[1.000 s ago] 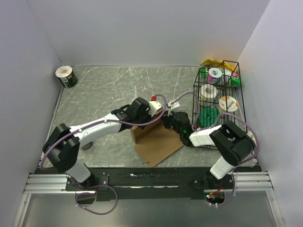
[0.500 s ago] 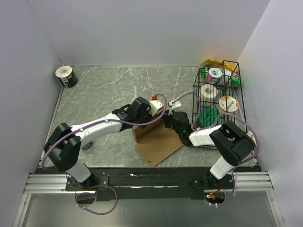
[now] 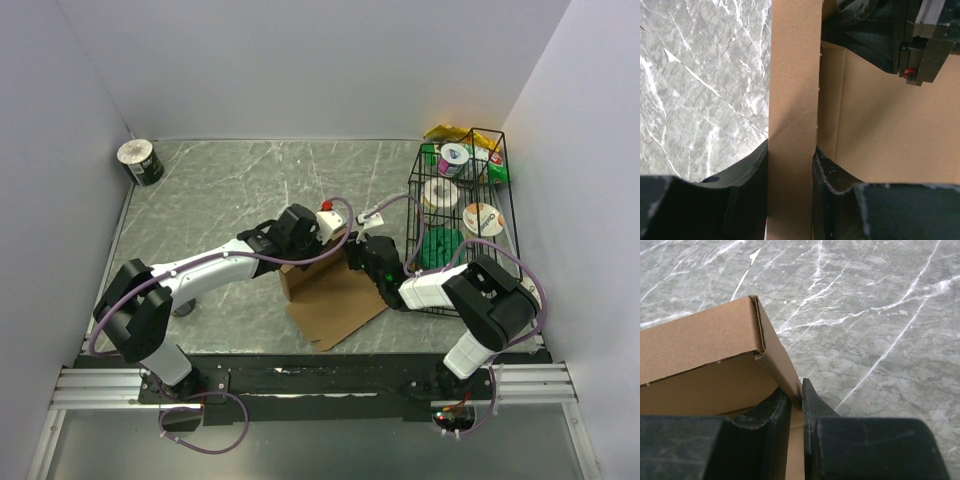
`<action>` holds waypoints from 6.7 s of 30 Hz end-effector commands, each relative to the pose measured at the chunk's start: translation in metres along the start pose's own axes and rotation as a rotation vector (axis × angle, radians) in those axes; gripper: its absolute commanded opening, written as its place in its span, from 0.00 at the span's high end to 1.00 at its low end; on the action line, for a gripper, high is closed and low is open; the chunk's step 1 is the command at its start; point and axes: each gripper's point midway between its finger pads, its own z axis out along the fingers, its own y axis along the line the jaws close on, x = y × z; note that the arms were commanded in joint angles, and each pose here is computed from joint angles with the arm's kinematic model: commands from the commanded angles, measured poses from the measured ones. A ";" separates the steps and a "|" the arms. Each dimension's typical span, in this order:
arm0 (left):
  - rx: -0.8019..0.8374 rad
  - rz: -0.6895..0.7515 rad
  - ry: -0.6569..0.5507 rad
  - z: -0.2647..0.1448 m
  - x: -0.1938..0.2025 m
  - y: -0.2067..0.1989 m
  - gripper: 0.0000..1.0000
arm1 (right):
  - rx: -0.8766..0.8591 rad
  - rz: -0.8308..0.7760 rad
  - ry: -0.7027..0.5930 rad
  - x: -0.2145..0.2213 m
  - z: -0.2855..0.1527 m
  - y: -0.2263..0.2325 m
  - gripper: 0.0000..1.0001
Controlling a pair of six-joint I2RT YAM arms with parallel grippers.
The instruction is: Fold the paper box
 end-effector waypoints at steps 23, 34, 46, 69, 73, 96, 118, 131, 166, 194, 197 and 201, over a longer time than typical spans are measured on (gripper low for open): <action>0.138 -0.218 -0.502 -0.151 -0.102 0.039 0.04 | -0.041 0.017 0.598 0.029 -0.063 0.012 0.97; 0.146 -0.604 -0.514 -0.142 -0.079 0.055 0.04 | -0.111 0.009 0.977 0.054 -0.077 0.030 0.94; 0.071 -0.734 -0.455 -0.077 -0.032 0.067 0.04 | -0.093 0.025 0.864 0.001 -0.024 0.046 0.35; -0.019 -0.897 -0.345 -0.019 0.018 0.112 0.02 | -0.173 0.287 0.225 -0.074 -0.171 0.052 0.28; 0.062 -0.910 -0.361 -0.008 0.019 0.100 0.03 | -0.223 0.304 0.298 -0.038 -0.169 0.070 0.30; 0.176 -1.053 -0.350 -0.057 0.093 0.016 0.07 | -0.070 0.242 0.295 -0.006 -0.036 0.058 0.22; -0.020 -0.932 -0.577 -0.099 0.005 0.098 0.04 | -0.153 0.233 0.201 -0.019 -0.101 0.046 0.21; 0.131 -0.852 -0.419 0.011 -0.015 0.119 0.01 | -0.303 0.159 0.264 0.062 -0.145 0.108 0.22; 0.148 -0.982 -0.457 -0.074 0.075 0.041 0.04 | -0.048 0.051 0.153 0.014 -0.074 0.042 0.16; 0.001 -0.515 -0.737 -0.089 0.008 0.118 0.20 | -0.178 0.061 0.066 -0.035 -0.076 0.024 0.30; 0.032 -0.494 -0.693 -0.074 0.010 0.121 0.27 | -0.169 0.053 0.065 -0.034 -0.075 0.022 0.37; 0.049 -0.470 -0.684 -0.065 0.011 0.120 0.31 | -0.169 0.046 0.067 -0.034 -0.074 0.022 0.44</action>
